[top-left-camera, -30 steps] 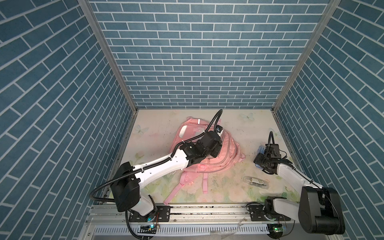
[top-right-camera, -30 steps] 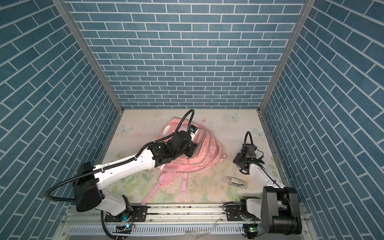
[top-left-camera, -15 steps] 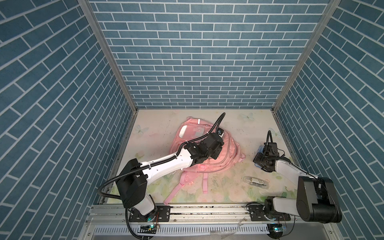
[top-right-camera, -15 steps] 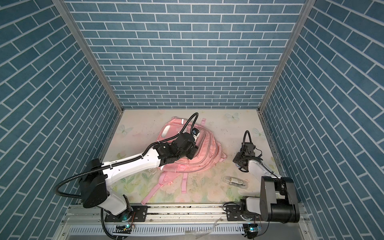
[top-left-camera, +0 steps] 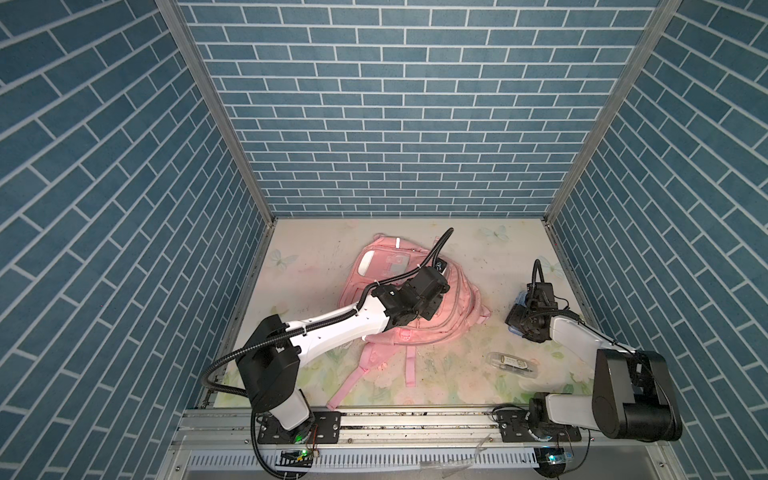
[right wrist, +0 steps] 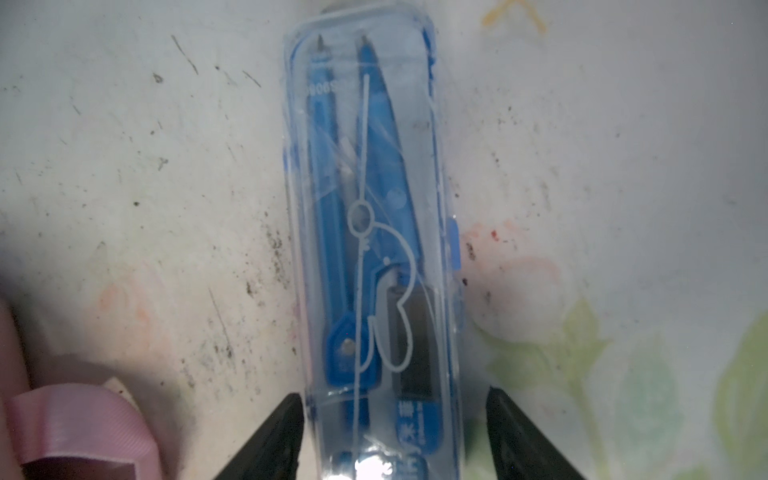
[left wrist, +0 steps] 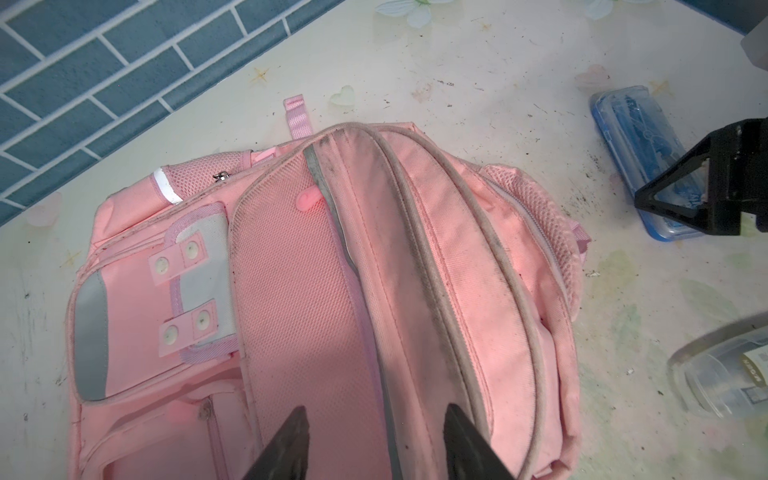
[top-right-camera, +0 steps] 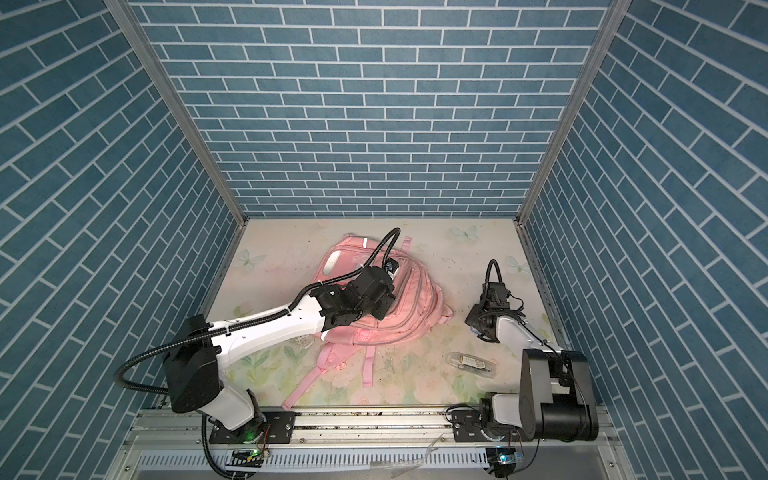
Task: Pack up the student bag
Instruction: 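Grasp the blue compass case with the right gripper and lift it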
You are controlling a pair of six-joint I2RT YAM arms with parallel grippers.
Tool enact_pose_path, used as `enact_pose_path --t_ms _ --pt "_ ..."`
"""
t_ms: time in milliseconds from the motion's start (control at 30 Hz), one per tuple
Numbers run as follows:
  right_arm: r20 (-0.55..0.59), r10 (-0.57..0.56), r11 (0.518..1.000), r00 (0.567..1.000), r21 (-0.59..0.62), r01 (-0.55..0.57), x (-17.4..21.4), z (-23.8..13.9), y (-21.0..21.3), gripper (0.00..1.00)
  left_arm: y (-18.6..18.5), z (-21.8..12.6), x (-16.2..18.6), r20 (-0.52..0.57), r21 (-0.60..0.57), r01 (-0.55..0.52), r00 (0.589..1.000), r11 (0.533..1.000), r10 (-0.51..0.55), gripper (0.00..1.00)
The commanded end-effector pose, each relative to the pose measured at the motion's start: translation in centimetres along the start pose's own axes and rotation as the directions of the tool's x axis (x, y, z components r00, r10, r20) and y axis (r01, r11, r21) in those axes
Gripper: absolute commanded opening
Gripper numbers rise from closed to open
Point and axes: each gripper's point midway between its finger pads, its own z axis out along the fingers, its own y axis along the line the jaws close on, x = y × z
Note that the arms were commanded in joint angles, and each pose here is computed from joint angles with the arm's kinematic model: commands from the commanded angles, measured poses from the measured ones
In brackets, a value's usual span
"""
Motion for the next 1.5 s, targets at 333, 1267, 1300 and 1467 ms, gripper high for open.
enact_pose_path --t_ms 333,1267,1300,1467 --pt "-0.234 -0.032 0.983 0.972 0.168 0.073 5.8 0.9 -2.6 0.69 0.7 0.3 0.3 -0.008 -0.048 -0.025 1.0 0.999 0.024 0.55" --pt "-0.222 -0.086 0.987 0.971 0.111 0.113 6.3 0.4 -1.0 0.53 -2.1 1.2 1.8 -0.062 0.104 -0.038 0.997 0.994 0.044 0.57" --pt "-0.213 -0.092 0.988 0.973 0.103 0.116 6.1 0.2 -0.7 0.53 -2.4 1.3 1.9 -0.066 0.114 -0.042 0.997 0.993 0.05 0.57" --pt "-0.172 -0.106 0.99 0.979 0.074 0.12 4.7 -1.0 0.4 0.52 -3.4 1.5 2.0 -0.083 0.122 -0.059 0.994 0.991 0.069 0.57"
